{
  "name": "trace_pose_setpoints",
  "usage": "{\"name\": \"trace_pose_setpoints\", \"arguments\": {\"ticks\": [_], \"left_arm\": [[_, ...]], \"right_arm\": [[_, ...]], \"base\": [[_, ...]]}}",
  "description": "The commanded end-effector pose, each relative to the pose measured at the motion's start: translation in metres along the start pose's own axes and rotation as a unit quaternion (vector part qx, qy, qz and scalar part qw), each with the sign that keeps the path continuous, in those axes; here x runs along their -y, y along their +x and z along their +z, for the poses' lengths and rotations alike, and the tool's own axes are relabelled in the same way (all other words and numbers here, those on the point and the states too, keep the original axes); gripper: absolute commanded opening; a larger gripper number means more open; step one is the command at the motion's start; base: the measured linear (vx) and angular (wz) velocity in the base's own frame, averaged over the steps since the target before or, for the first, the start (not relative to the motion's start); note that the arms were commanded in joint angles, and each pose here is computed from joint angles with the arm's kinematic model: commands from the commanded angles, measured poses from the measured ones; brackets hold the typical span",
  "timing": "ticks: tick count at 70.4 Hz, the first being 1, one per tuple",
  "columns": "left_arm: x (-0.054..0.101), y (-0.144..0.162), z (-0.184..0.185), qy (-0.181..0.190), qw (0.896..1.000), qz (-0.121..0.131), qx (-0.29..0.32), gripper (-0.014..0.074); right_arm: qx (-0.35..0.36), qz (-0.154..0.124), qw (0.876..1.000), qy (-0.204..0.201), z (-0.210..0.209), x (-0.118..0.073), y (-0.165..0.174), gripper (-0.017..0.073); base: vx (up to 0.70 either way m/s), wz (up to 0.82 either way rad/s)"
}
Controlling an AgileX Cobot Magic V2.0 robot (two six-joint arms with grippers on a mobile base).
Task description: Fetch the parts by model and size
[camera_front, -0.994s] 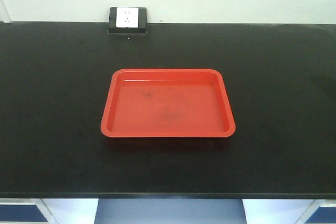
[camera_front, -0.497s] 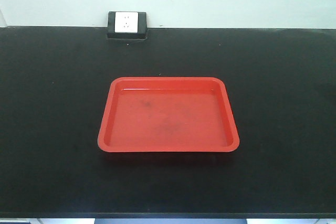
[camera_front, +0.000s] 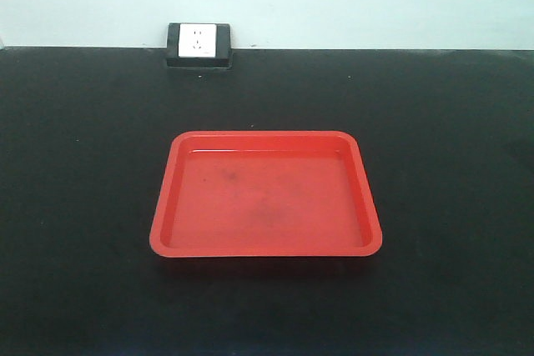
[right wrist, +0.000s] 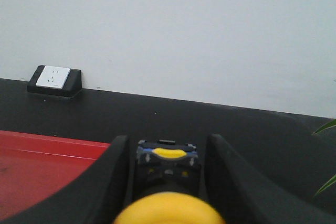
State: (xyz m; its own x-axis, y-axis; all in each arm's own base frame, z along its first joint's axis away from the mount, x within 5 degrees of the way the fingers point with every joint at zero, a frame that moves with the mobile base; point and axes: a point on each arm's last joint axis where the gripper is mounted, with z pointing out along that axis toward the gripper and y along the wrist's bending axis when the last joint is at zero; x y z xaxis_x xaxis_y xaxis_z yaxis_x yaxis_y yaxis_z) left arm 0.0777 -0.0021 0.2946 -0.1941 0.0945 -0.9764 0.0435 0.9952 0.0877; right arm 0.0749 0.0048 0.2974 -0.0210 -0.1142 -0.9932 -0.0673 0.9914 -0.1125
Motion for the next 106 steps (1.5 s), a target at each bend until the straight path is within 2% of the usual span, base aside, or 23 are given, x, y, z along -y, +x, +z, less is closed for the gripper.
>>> {"name": "trace_pose_setpoints", "arguments": {"ticks": [1,106], "left_arm": [[-0.0008,-0.0161,-0.0022,0.0,0.999,-0.003,0.05,-0.0004],[-0.0006,-0.0162,-0.0022,0.001,0.999,-0.006,0.05,-0.0004]], "right_arm": [[0.053,-0.002,0.999,0.008,-0.0011,0.0021,-0.0172,-0.001],[0.051,-0.002,0.999,0.007,-0.0011,0.0021,-0.0168,-0.001]], "base": [[0.03,-0.01],[0.01,0.0]]}}
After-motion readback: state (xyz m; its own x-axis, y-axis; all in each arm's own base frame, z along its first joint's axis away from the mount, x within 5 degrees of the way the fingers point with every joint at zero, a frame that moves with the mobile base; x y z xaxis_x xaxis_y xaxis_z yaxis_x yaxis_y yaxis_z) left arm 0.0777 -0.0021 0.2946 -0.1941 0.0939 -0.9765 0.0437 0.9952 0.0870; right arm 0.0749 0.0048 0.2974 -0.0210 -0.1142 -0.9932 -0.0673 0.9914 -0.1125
